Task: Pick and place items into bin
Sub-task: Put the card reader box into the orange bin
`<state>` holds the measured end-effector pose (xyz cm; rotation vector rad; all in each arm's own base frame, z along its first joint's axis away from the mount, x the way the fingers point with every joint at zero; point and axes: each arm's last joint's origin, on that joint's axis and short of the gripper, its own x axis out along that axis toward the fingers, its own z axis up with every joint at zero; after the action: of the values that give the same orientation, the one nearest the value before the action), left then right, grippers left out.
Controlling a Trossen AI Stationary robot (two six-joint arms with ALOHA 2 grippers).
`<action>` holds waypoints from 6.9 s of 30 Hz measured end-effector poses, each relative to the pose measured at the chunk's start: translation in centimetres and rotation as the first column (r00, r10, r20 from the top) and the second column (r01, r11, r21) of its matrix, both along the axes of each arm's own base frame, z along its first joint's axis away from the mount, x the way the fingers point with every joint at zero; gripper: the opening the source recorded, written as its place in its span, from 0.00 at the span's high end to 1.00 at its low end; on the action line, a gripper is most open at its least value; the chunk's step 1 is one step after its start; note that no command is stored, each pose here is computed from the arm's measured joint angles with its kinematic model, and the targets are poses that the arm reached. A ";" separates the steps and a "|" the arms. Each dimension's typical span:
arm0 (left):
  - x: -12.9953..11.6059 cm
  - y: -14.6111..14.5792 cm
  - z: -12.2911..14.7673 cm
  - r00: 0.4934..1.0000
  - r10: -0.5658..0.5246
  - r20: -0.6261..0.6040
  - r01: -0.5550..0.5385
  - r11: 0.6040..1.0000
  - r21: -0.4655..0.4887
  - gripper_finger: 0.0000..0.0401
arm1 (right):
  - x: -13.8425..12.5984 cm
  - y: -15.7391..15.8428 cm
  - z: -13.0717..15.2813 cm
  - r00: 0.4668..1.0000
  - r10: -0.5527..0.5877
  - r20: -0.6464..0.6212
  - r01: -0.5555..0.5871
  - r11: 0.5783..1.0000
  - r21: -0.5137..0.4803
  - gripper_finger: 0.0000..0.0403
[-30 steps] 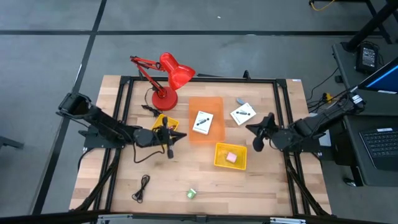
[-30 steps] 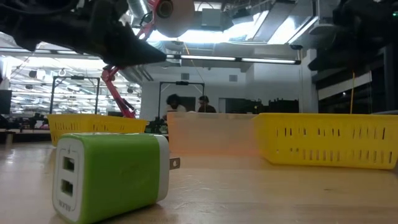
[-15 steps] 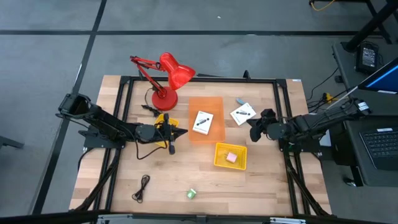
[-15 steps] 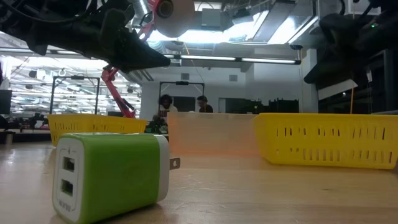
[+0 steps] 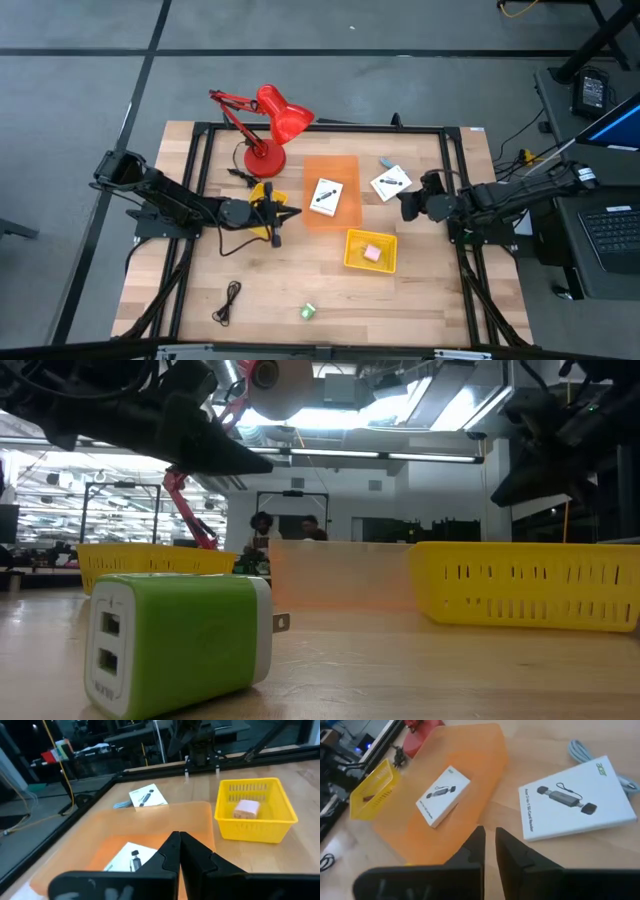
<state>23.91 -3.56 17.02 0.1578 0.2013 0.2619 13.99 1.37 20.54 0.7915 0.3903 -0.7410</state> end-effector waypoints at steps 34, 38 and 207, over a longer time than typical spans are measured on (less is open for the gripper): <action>-0.5 -1.9 -0.8 0.995 -0.093 -0.048 0.086 0.988 -0.126 0.99 | 0.0 4.1 -6.2 0.927 -0.360 -0.103 0.362 0.932 0.008 0.99; -0.6 -2.3 -0.8 0.993 -0.107 -0.048 0.100 0.987 -0.126 0.99 | 0.0 4.1 -6.2 0.923 -0.373 -0.096 0.377 0.926 0.027 0.93; 0.8 -0.3 1.0 0.997 -0.045 0.057 0.053 0.988 -0.142 0.99 | 3.5 -7.9 -1.8 0.866 0.194 -0.462 -0.266 0.959 -0.097 0.52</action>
<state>24.72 -3.87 18.03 0.0129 0.1624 0.2018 17.46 -6.52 18.77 0.4050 0.8203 -0.7148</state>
